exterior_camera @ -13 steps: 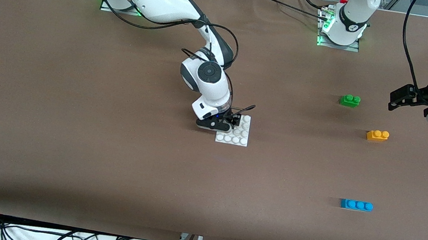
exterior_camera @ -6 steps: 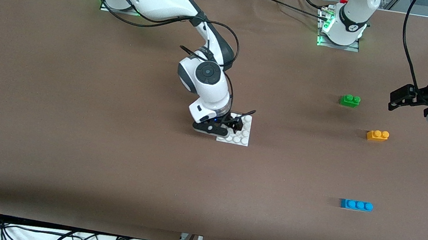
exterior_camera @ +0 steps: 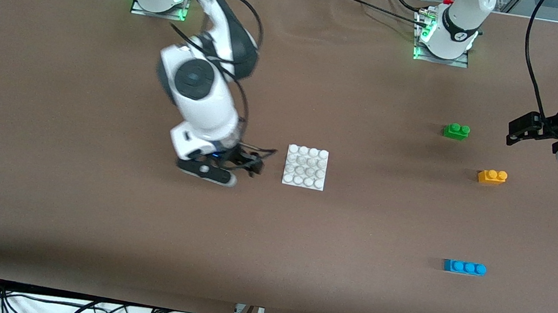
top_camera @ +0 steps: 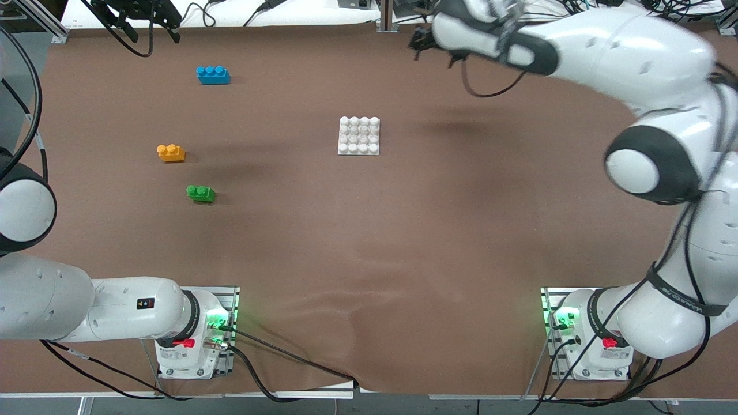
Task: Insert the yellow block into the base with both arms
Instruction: 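Release the plate with the right gripper while the left gripper reaches the yellow block, then lower the left gripper onto the yellow block and close it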
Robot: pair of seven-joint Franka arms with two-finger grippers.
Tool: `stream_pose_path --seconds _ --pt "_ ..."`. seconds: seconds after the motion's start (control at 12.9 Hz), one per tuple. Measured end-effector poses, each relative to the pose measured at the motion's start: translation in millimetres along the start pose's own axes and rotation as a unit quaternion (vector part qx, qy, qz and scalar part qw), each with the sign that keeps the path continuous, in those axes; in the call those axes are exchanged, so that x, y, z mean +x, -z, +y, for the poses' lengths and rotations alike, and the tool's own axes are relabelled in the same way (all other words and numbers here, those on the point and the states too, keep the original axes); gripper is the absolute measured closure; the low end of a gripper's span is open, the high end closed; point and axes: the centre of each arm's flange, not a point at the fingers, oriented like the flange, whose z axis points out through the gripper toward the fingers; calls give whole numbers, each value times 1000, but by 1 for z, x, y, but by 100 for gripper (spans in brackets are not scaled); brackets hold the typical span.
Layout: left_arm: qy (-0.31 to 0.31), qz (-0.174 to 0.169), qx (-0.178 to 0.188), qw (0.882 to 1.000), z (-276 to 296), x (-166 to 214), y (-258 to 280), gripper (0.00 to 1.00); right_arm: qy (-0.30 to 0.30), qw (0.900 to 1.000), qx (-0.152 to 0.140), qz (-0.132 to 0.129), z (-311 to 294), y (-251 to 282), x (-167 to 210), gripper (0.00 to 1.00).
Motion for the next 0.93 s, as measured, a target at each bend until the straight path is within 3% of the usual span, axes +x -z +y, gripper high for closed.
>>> stream_pose_path --seconds 0.15,0.31,0.46,0.7,0.93 --pt "27 -29 -4 999 -32 14 -34 0 35 999 -10 -39 88 74 4 1" --pt "49 -52 -7 997 -85 27 -72 0 60 996 -17 -58 166 141 -7 1" --pt "30 -61 -3 998 -128 36 -105 0 82 994 -22 -70 217 187 -31 1" --pt "28 -80 -6 996 -152 35 -146 0 96 992 -27 -77 249 223 -61 1" --pt "29 -61 0 998 -166 23 -204 0 96 992 -28 -76 251 224 -64 0"
